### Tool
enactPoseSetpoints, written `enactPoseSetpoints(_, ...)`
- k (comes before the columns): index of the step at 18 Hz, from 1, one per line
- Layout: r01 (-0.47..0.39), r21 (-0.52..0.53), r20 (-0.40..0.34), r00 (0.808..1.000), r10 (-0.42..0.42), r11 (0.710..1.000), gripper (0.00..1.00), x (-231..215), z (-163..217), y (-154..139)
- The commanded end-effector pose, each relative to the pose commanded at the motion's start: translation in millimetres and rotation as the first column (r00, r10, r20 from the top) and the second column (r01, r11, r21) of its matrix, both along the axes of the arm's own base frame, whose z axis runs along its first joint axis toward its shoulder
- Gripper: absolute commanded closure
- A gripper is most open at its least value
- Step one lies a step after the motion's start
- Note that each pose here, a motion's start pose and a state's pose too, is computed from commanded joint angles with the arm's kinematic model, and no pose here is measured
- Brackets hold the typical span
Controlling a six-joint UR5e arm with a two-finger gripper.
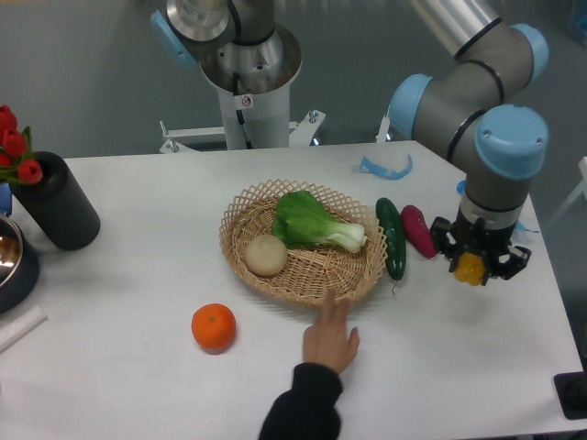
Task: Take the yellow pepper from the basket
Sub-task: 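Lift the yellow pepper out of the basket and carry it away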
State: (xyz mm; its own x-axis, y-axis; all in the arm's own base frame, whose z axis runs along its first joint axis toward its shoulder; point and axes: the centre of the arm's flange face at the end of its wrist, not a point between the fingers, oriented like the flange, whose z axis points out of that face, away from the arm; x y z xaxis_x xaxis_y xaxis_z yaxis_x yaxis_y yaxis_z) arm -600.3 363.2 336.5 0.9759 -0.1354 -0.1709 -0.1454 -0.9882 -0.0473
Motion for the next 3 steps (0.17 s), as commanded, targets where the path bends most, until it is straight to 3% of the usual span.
enactPoseSetpoints(3,0.02,-0.004,-0.002,1.0,-0.02,1.0,0.69,-8.7,-0.3,-13.5)
